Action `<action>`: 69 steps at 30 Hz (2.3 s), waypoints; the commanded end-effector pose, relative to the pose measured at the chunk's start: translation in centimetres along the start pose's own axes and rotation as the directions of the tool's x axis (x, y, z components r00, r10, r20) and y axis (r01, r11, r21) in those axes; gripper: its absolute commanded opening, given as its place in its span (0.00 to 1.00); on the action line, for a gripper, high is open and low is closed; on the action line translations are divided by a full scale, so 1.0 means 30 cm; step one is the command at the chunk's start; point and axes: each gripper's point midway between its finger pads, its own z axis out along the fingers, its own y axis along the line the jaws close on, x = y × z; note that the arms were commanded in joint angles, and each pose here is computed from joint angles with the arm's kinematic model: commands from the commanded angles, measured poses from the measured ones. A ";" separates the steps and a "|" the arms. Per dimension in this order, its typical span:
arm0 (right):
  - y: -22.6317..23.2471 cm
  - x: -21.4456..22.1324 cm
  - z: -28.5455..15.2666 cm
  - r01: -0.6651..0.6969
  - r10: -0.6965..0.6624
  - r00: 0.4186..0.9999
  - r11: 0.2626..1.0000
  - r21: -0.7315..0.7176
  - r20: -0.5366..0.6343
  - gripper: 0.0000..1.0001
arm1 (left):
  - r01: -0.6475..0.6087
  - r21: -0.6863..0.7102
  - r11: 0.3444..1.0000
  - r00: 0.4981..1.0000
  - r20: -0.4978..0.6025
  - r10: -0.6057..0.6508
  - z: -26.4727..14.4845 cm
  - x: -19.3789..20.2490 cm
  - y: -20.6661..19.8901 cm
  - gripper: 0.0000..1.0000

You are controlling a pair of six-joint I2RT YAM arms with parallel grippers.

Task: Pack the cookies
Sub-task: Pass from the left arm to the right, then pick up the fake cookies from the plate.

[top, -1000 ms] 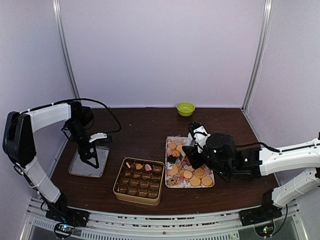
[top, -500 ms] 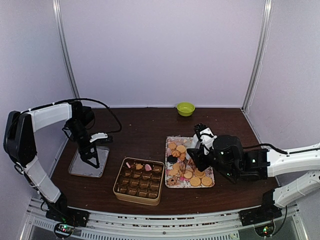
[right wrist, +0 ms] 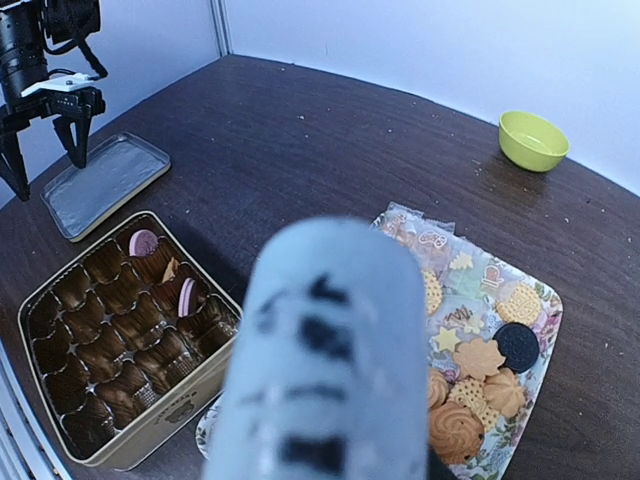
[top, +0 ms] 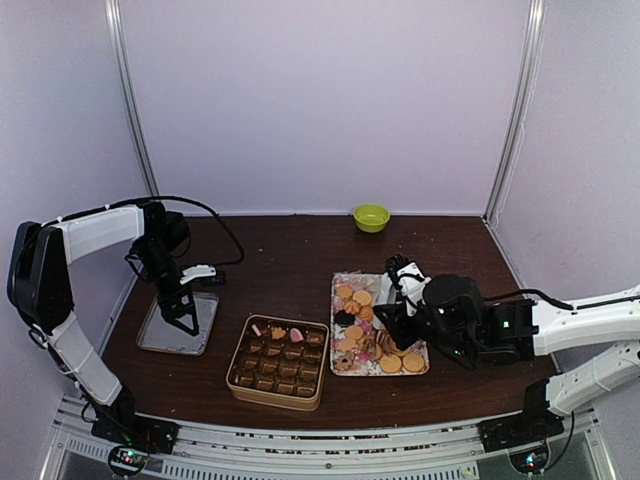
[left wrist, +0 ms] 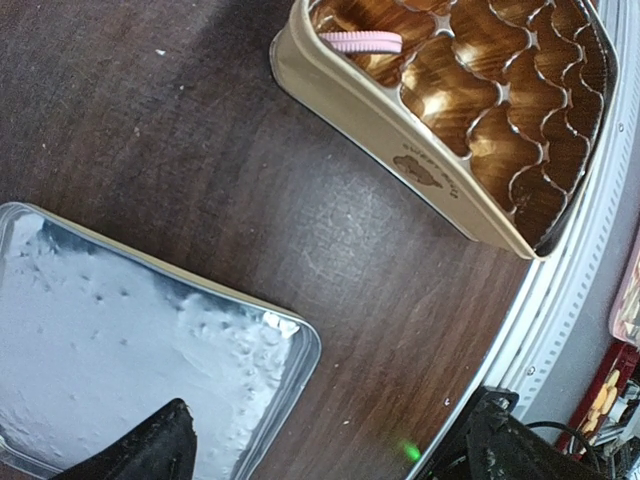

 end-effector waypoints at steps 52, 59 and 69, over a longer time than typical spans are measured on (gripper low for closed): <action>0.039 -0.070 -0.009 -0.025 0.028 0.996 0.999 -0.043 0.080 0.04 | -0.002 -0.029 1.000 1.000 -0.006 0.002 -0.023 -0.005 0.005 0.97; 0.039 -0.168 -0.064 -0.022 0.029 0.991 0.998 -0.057 0.131 0.00 | -0.003 -0.026 1.000 1.000 -0.005 0.003 -0.021 -0.006 0.003 0.97; 0.175 -0.358 -0.046 -0.006 0.045 0.978 0.983 -0.183 0.206 0.00 | -0.001 -0.023 1.000 1.000 -0.013 0.001 -0.004 0.007 0.002 0.98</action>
